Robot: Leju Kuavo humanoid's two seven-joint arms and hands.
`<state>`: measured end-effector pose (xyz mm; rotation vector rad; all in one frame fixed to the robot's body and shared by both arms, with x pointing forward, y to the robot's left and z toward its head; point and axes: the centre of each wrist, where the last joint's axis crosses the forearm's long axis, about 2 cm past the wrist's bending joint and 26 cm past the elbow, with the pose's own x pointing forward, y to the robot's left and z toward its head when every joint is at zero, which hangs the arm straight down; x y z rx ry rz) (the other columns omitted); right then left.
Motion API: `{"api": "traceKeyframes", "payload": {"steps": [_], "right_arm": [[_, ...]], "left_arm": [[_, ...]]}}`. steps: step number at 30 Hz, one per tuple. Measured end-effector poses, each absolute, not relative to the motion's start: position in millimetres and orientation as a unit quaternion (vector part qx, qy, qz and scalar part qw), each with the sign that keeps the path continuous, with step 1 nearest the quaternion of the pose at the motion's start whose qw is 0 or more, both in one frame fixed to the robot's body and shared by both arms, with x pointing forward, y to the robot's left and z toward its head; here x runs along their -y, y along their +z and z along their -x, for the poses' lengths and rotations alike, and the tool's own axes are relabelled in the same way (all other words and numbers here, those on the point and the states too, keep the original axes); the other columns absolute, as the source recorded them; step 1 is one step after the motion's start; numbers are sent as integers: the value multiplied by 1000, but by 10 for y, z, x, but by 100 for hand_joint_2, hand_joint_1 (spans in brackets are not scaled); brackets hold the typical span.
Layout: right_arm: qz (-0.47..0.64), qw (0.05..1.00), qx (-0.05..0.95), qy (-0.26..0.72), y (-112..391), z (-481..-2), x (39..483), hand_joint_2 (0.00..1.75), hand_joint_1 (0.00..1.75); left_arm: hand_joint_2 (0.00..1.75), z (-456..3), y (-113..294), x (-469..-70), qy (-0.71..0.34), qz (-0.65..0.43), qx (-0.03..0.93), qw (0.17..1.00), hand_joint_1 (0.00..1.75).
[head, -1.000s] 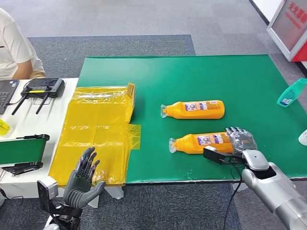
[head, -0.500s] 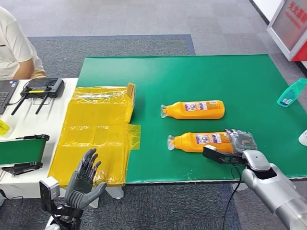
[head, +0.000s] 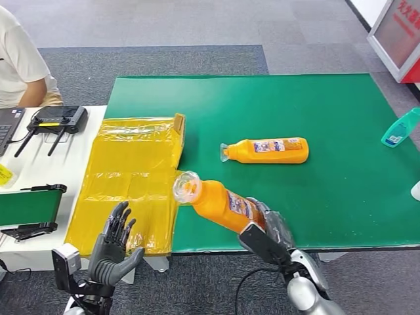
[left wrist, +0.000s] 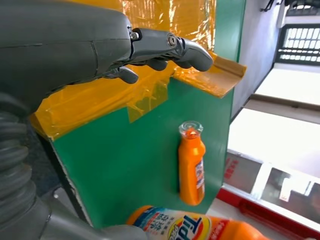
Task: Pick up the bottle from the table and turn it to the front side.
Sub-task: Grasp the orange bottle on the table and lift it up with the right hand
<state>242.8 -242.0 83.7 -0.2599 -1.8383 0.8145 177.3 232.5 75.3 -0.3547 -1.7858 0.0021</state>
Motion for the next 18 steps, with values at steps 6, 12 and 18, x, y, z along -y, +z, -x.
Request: {"api": "traceKeyframes", "payload": {"steps": [6,12,18], "right_arm": [[48,521,824,220,884,-2207,1872,175,175],[9,515,838,179,884,-2094,1504,175,175],[57,467,851,232,842,-2028,1290,175,175]], "left_arm": [[175,-1928,929,-2130,13,158,792,589,0],[175,-2029,1093,-1824,-13,203,801,562,0],[175,-2109,1265,-1548,-35,282,797,533,0]]}}
